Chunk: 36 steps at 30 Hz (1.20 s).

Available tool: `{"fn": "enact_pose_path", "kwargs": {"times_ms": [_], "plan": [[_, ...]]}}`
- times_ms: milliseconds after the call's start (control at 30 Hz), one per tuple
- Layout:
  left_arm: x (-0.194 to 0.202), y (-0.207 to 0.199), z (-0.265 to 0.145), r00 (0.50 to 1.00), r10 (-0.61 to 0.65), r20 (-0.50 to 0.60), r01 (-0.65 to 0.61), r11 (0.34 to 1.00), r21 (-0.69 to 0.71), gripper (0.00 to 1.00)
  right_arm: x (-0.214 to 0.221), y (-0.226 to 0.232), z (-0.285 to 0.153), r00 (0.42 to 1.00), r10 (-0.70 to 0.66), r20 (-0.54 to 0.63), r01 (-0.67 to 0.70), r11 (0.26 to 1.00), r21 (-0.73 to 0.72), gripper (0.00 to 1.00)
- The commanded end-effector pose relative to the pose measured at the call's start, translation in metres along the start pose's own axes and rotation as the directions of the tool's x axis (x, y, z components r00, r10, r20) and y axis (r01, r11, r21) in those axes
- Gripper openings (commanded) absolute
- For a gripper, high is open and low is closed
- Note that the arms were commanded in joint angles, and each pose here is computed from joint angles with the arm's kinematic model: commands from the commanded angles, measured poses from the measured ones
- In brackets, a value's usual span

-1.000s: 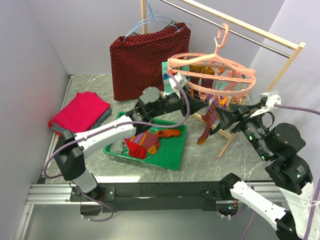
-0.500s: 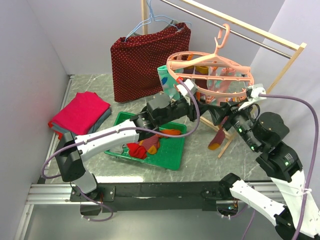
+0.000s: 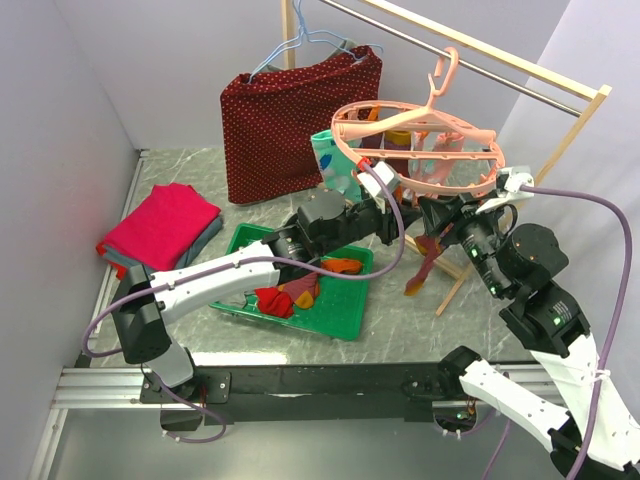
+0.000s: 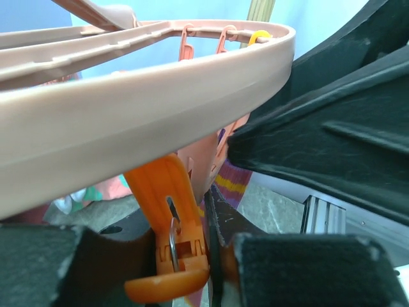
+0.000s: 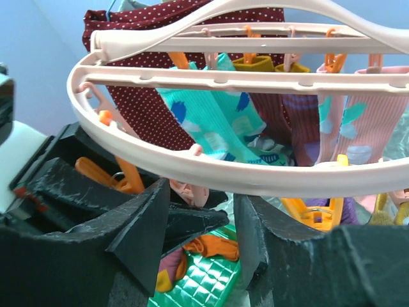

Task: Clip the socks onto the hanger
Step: Clamp the sock onto the hanger, then open the clamp at the hanger.

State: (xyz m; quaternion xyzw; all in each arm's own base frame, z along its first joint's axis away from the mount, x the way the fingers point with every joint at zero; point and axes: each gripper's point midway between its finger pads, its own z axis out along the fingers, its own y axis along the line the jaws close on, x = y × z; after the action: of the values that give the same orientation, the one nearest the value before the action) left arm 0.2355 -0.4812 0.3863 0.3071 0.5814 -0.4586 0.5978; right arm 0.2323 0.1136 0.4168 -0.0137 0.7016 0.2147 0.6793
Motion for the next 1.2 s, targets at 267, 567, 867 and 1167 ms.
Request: {"fn": "enact_pose_path", "kwargs": {"times_ms": [267, 567, 867, 1167], "plan": [[-0.014, -0.010, -0.003, 0.999, 0.036, 0.029, -0.037, 0.999, 0.019, 0.18, -0.011, -0.008, 0.009, 0.995, 0.034, 0.089, -0.039, 0.998, 0.049, 0.37], [-0.012, -0.011, -0.019, 0.999, 0.042, 0.030, -0.043, 0.999, 0.022, 0.55, -0.014, -0.005, 0.001, 0.997, 0.016, 0.074, -0.018, 0.999, 0.029, 0.04], [0.002, -0.036, -0.063, 0.994, 0.110, -0.008, -0.107, 0.977, 0.182, 0.90, -0.014, -0.002, -0.012, 1.000, -0.027, 0.015, 0.027, 1.000, 0.001, 0.00], [-0.023, -0.069, -0.065, 0.995, 0.091, 0.032, -0.096, 0.933, 0.346, 0.89, -0.017, 0.003, -0.016, 0.998, -0.067, 0.001, 0.067, 0.997, -0.033, 0.00]]}}
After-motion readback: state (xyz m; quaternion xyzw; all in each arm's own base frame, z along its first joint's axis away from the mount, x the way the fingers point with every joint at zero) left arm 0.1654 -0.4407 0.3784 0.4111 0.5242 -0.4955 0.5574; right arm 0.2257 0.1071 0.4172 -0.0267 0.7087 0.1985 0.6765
